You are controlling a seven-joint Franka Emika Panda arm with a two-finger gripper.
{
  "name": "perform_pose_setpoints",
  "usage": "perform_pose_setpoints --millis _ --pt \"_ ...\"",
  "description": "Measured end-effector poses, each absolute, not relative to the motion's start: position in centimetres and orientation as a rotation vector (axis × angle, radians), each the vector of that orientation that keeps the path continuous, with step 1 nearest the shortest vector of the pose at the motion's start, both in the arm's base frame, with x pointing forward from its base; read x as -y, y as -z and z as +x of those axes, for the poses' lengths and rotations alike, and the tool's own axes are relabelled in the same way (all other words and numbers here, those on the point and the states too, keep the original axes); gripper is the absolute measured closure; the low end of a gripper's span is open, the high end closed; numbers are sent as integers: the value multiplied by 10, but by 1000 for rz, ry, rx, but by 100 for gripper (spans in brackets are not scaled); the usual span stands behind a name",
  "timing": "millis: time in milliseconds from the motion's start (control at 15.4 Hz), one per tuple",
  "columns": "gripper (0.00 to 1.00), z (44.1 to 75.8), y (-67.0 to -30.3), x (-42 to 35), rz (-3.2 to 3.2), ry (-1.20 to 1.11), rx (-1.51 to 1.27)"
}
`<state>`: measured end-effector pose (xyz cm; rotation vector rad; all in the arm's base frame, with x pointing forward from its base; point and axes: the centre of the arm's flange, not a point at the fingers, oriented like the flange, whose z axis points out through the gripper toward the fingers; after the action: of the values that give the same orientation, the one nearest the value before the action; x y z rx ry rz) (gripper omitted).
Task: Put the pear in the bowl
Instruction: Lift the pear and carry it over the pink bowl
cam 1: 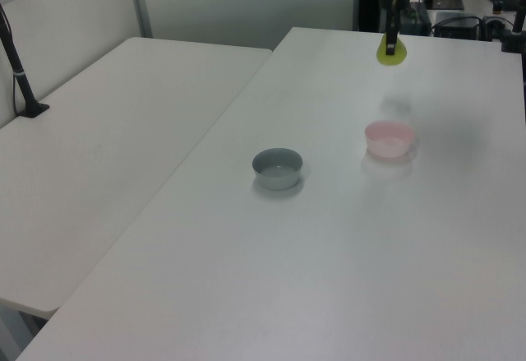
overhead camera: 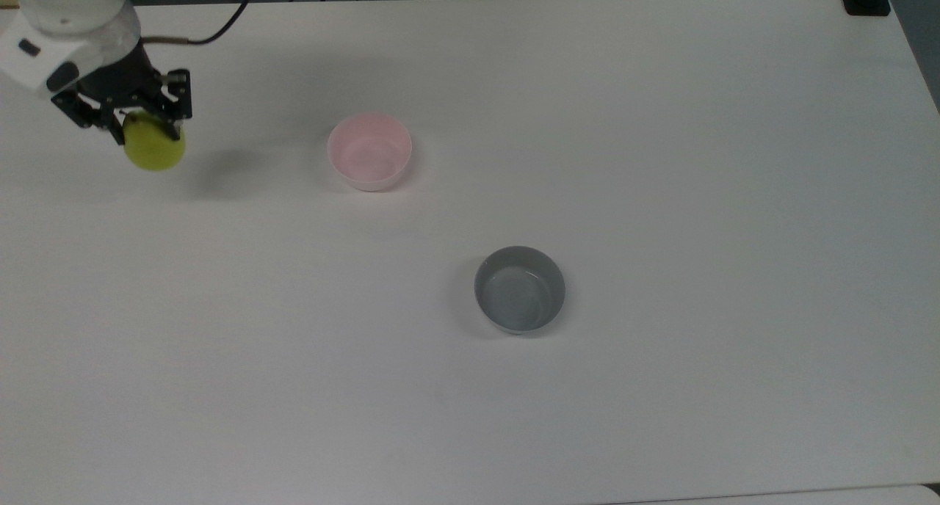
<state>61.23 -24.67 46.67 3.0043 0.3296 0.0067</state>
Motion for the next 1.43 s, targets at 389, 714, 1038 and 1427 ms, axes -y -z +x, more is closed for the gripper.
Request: perform_pose_setpoints --millis 389,714,1038,1427 --pt "39 587 -544 185 3043 16 -393" --pt "39 575 -575 153 3054 18 -374" --pt "39 567 -592 105 3118 -18 -360" --pt "39 550 -568 49 3155 -26 -389"
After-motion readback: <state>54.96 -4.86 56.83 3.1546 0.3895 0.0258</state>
